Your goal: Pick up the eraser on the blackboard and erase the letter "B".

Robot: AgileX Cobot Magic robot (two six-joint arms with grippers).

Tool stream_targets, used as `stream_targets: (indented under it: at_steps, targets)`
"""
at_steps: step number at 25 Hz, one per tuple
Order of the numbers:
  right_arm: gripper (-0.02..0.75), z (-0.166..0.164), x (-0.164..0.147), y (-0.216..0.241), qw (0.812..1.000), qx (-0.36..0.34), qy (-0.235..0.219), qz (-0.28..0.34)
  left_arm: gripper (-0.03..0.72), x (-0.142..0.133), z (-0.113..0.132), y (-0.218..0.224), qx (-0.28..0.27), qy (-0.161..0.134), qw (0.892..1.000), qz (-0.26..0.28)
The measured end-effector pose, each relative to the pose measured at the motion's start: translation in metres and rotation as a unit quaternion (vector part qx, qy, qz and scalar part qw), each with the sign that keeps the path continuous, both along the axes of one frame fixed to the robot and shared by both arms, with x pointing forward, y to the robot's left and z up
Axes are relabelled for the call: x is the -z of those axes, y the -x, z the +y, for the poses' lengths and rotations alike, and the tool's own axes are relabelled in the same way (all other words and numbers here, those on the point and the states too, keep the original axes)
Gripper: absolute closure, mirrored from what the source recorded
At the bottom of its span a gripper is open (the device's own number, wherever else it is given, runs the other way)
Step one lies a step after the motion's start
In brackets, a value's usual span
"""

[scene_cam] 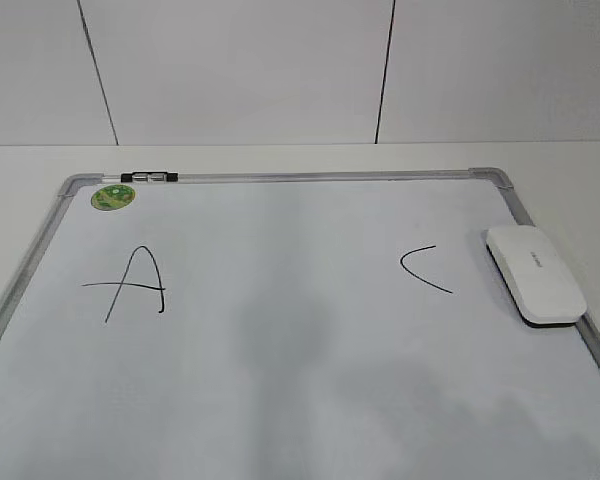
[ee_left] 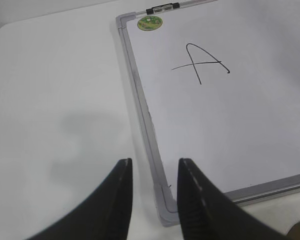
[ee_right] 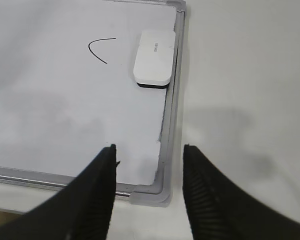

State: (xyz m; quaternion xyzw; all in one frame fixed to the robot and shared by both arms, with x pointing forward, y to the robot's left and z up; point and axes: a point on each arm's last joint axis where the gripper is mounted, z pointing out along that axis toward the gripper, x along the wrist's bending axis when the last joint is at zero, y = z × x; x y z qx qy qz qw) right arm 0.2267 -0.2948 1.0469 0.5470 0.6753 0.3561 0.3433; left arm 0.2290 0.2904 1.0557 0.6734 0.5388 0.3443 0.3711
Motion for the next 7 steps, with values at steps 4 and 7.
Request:
stream_targets:
  at_steps: [4,7]
  targets:
    - [0.386,0.0000,0.0000,0.0000,1.000,0.000,0.000,0.000,0.454,0.0000,0.0000,0.0000,-0.001,0.002,1.000,0.000]
    - [0.386,0.0000,0.0000,0.0000,1.000,0.000,0.000,0.000,0.454,0.0000,0.0000,0.0000,-0.001,0.002,1.000,0.000]
